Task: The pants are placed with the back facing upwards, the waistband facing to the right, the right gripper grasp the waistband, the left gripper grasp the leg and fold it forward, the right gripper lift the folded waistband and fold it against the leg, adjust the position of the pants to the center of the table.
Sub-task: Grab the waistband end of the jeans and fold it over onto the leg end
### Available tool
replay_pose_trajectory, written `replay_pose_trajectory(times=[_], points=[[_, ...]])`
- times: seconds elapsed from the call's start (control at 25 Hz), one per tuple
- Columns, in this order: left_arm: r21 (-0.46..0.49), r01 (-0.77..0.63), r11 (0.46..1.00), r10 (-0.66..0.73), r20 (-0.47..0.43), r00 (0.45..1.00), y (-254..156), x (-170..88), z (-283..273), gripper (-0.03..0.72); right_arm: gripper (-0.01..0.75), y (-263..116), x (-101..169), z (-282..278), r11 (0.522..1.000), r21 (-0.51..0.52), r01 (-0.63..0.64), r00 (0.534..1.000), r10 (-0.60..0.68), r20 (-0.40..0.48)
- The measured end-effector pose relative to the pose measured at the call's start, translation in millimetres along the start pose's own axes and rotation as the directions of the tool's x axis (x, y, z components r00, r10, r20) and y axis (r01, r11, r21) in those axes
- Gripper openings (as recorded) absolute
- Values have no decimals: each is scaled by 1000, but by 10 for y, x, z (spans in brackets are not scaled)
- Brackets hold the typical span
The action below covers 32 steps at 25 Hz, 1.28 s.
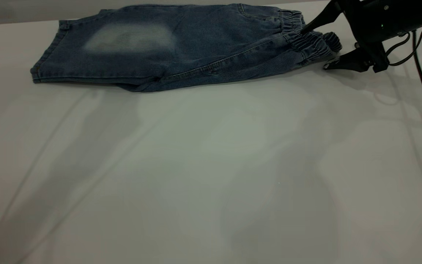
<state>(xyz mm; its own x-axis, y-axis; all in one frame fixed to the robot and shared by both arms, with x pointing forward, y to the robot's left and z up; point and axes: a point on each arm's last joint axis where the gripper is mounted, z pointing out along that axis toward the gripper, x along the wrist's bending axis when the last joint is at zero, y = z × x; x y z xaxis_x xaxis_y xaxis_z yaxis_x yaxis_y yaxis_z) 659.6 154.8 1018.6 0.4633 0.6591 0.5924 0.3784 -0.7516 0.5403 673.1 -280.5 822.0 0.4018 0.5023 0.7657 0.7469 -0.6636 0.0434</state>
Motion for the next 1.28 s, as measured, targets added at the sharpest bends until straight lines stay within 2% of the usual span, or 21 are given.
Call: replay_pose_trajectory(times=[0.16, 0.36, 0.48, 0.6, 0.76, 0.8, 1.04, 1.28], points=[[-1, 1, 1000, -1, 1, 1000, 1, -1, 0, 482, 591, 47, 32, 27, 1000, -13, 14, 1000, -14, -26], [0, 8, 1000, -8, 3, 1000, 0, -3, 0, 482, 587, 50, -9, 139, 999, 35, -23, 998, 25, -63], [-4, 14, 1000, -14, 8, 1000, 1, -9, 1, 477, 547, 52, -26, 163, 999, 36, -29, 997, 32, -64], [-6, 27, 1000, -27, 24, 999, -21, -50, 27, 470, 433, 69, -14, 163, 998, 21, -57, 995, 59, -78], [8, 33, 999, -33, 46, 998, -60, -125, 125, 468, 148, 71, 36, 154, 995, 30, -97, 986, 100, -135], [12, 31, 999, -31, 50, 998, -71, -143, 149, 468, 109, 64, 44, 153, 995, 38, -94, 985, 99, -143], [14, 30, 999, -31, 91, 995, -149, -293, 302, 468, 106, -1, 178, 97, 995, 101, 17, 970, 9, -245], [30, 37, 999, -42, 167, 985, -288, -595, 538, 468, 106, 0, 546, -186, 986, 108, 127, 919, -76, -386]])
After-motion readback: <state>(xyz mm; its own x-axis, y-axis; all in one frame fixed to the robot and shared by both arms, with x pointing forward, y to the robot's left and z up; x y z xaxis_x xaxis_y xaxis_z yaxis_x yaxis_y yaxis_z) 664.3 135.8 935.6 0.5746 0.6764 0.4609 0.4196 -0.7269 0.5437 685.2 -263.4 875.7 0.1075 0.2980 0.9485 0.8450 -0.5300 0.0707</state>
